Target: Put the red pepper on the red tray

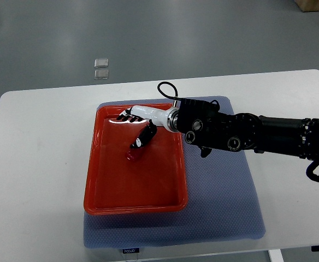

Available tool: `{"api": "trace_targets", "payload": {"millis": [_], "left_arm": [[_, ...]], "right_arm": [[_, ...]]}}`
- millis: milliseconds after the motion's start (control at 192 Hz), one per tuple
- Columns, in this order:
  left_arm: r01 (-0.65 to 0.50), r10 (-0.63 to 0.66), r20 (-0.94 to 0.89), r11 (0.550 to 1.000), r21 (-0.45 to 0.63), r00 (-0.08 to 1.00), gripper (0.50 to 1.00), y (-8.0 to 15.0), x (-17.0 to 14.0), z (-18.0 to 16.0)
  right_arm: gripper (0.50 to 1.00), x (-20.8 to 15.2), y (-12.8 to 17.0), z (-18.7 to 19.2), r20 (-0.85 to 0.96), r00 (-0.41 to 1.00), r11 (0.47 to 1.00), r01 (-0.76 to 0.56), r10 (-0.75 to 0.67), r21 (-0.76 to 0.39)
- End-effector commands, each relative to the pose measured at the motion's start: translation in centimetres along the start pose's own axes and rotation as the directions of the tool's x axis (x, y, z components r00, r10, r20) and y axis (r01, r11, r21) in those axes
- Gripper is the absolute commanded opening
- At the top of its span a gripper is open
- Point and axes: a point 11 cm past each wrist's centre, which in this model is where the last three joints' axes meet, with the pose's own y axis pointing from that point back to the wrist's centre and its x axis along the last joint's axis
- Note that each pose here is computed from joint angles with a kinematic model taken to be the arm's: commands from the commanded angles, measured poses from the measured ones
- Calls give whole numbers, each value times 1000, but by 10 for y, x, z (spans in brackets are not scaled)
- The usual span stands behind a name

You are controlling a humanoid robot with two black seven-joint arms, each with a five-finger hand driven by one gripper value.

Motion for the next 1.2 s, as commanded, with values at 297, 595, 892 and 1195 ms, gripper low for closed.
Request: {"api": "trace_targets", "payload": {"millis": [297, 595, 892, 1195], "left_arm": [[2, -2, 1, 1000, 0, 1000, 1000, 0, -1, 0], [6, -6, 1, 1000, -1, 1000, 1000, 0, -2, 0], [11, -11, 0, 1000, -1, 1000, 1000, 0, -3, 0], [11, -11, 0, 1000, -1, 1000, 1000, 0, -3, 0]], "right_arm": [[889, 82, 33, 21, 599, 765, 932, -352, 235, 83], [891, 102, 75, 103, 980, 75, 796, -597, 184, -104], [897, 70, 87, 138, 990, -137, 759, -643, 18, -102], [911, 60, 88, 144, 988, -156, 764, -638, -9, -94]]}}
